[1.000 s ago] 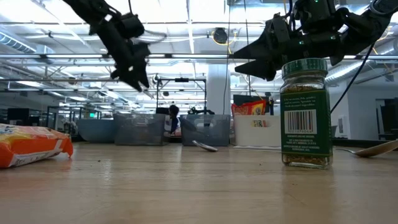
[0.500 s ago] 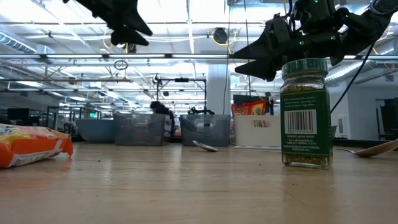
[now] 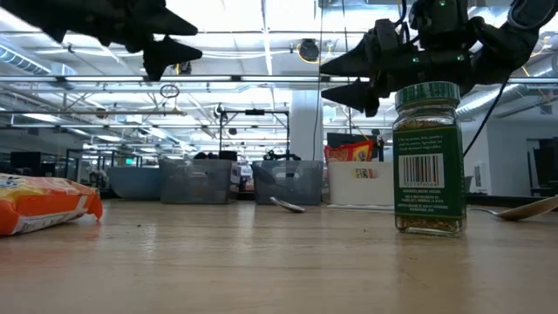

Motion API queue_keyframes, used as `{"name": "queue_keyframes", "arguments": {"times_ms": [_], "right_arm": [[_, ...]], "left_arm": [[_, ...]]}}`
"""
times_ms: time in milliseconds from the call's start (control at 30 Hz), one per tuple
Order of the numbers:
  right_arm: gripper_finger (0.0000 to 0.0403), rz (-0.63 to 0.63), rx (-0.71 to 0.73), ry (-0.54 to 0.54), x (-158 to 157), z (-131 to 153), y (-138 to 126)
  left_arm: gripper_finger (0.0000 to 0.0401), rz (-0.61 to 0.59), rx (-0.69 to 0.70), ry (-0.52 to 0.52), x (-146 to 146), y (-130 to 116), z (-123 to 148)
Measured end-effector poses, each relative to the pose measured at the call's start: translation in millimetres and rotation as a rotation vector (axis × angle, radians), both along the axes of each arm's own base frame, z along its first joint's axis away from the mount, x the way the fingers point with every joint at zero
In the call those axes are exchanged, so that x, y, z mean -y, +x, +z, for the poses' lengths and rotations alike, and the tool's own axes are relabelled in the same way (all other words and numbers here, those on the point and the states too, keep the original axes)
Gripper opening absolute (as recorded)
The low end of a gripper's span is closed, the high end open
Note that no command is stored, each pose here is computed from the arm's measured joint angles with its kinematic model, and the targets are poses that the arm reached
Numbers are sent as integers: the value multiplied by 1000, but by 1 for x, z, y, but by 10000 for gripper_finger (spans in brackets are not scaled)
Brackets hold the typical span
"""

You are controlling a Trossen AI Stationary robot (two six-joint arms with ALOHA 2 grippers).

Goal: Pick & Place Food Item
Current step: Put the white patterned spoon into the right black bin

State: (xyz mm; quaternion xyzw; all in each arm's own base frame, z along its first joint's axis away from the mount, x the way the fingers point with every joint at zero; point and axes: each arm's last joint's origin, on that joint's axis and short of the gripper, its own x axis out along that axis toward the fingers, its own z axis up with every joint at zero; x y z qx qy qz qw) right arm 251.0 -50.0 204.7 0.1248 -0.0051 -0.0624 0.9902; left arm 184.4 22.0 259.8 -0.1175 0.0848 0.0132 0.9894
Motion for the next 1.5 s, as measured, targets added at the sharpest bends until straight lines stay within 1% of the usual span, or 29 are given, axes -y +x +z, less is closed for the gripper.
{"name": "queue_keyframes", "arguments": {"times_ms": [133, 233, 367, 433, 533, 667, 767, 867, 967, 1200, 1333, 1400, 1500], "right_arm": [[318, 56, 27, -12, -13, -7, 9], [318, 93, 57, -71, -29, -10, 14], [318, 31, 54, -146, -49, -11, 17], [318, -2, 44, -175, -59, -10, 17], [318, -26, 35, -203, -72, -10, 16], [318, -63, -17, -235, -85, -14, 14], [318, -95, -64, -248, -89, -18, 12], [318, -112, -112, -256, -90, -21, 10], [318, -117, -152, -264, -89, -20, 8], [318, -199, -185, -276, -83, -8, -2], [318, -280, -179, -264, -79, -2, -11], [318, -307, -164, -252, -78, 0, -17], [318, -311, -144, -243, -75, 1, -24]], "left_arm": [[230, -104, 86, 18, 19, -1, -19], [230, -172, 131, 42, 31, -5, -33], [230, -230, 134, 54, 44, -10, -47], [230, -229, 101, 57, 48, -12, -53], [230, -187, 46, 72, 52, -10, -60], [230, -154, -12, 108, 55, -3, -70], [230, -142, -72, 121, 54, 8, -75], [230, -141, -139, 158, 54, 25, -76], [230, -158, -237, 246, 54, 48, -74], [230, -191, -423, 579, 52, 98, -76], [230, -209, -488, 750, 46, 118, -85], [230, -229, -520, 805, 42, 124, -91], [230, -255, -560, 869, 35, 132, -101]]}}
